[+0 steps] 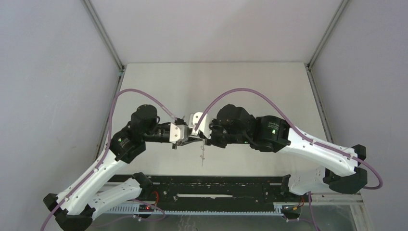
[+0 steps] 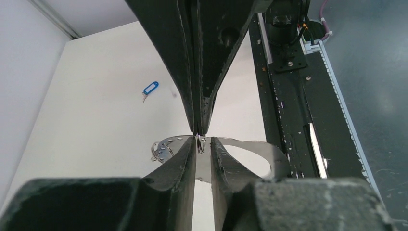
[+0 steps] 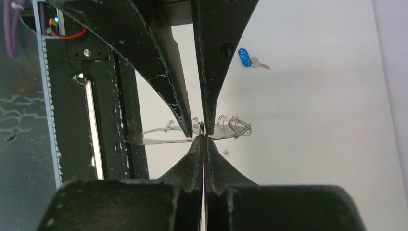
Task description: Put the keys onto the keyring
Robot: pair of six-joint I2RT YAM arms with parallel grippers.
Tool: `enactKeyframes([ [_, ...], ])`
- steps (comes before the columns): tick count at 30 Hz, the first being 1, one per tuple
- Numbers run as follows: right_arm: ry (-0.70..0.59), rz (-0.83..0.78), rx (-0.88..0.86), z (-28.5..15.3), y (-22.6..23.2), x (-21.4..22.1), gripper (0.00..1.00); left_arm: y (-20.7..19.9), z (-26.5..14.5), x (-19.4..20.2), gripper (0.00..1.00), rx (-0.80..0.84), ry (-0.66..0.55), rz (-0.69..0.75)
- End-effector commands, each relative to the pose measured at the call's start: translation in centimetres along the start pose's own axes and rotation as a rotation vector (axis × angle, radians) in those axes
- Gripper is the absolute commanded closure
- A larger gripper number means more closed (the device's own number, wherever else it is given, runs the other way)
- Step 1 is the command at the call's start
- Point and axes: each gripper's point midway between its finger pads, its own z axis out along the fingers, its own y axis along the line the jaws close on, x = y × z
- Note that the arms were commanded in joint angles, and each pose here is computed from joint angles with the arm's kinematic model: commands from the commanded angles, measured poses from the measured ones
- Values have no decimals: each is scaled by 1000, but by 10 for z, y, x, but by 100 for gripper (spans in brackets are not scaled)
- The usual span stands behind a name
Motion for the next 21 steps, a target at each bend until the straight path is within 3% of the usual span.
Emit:
enactKeyframes([
  [1, -13, -47, 40, -10, -6, -13, 100, -3, -6, -23, 82, 31, -40, 67],
  [6, -23, -54, 38, -11, -5, -20, 100, -10, -6, -14, 90, 60, -13, 81],
  [12, -12, -71, 36, -9, -1, -22, 100, -9, -4, -14, 76, 61, -4, 84],
  [21, -23, -83, 24, -8, 4, -27, 100, -2, -2, -21, 77, 22, -24, 57],
])
